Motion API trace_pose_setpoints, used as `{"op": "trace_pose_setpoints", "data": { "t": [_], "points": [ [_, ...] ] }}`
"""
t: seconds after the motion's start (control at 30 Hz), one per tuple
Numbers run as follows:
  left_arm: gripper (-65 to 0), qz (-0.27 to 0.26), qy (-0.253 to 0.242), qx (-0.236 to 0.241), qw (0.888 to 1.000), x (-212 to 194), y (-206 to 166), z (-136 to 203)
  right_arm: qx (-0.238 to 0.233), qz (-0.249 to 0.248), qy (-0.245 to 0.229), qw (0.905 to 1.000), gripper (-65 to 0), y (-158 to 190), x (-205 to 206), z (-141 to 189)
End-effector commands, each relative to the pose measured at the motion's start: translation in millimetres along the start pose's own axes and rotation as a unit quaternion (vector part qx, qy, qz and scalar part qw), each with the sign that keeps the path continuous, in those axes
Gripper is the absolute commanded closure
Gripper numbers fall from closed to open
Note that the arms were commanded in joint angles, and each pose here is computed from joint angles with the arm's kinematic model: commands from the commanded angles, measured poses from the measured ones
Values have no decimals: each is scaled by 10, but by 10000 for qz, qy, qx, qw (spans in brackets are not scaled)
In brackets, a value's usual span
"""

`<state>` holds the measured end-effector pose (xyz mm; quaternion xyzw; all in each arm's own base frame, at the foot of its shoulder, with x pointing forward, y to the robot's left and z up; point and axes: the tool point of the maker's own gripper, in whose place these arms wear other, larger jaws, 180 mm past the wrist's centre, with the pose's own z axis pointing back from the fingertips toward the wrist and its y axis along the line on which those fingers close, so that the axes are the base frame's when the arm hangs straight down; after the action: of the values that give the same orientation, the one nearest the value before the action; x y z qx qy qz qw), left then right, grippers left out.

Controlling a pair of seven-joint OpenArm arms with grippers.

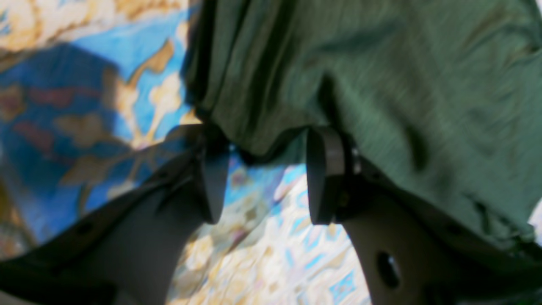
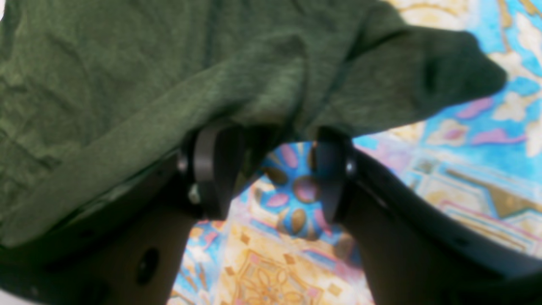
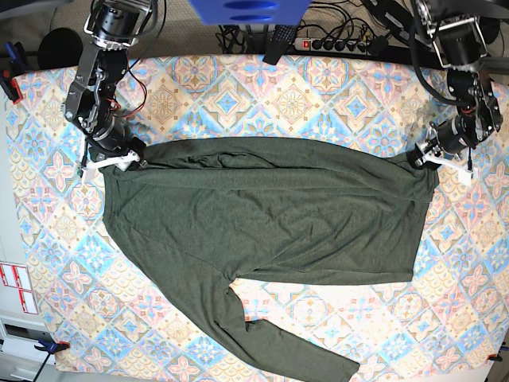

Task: Fold the T-shirt properly
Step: 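Hold the shoulders and lower the shirt back onto the table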

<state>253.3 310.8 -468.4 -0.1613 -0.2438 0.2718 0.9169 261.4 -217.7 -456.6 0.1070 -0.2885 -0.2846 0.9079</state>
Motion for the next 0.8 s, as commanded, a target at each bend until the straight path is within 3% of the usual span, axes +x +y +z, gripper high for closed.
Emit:
{"op": "trace_pose_setpoints", "data": {
  "t": [0.0, 0.27, 0.47, 0.57, 0.77],
  "points": [
    [-294, 120, 105, -51, 9999, 2, -48, -83, 21, 9, -165, 9999, -311, 0, 121, 18],
    [-279, 415, 207, -270, 9986, -16, -222, -269, -230, -511, -155, 9983, -312, -285, 63, 34],
    [-71, 457, 257, -375, 9979, -93, -306, -319, -403, -843, -16, 9956, -314, -481, -60, -13],
    [-29, 457, 257, -375, 9979, -93, -306, -319, -486, -1014, 101, 9936, -315, -578, -154, -47],
    [0, 457, 257, -375, 9979, -93, -306, -319, -55, -1495, 207, 9885, -313, -370, -132, -220]
  ]
}}
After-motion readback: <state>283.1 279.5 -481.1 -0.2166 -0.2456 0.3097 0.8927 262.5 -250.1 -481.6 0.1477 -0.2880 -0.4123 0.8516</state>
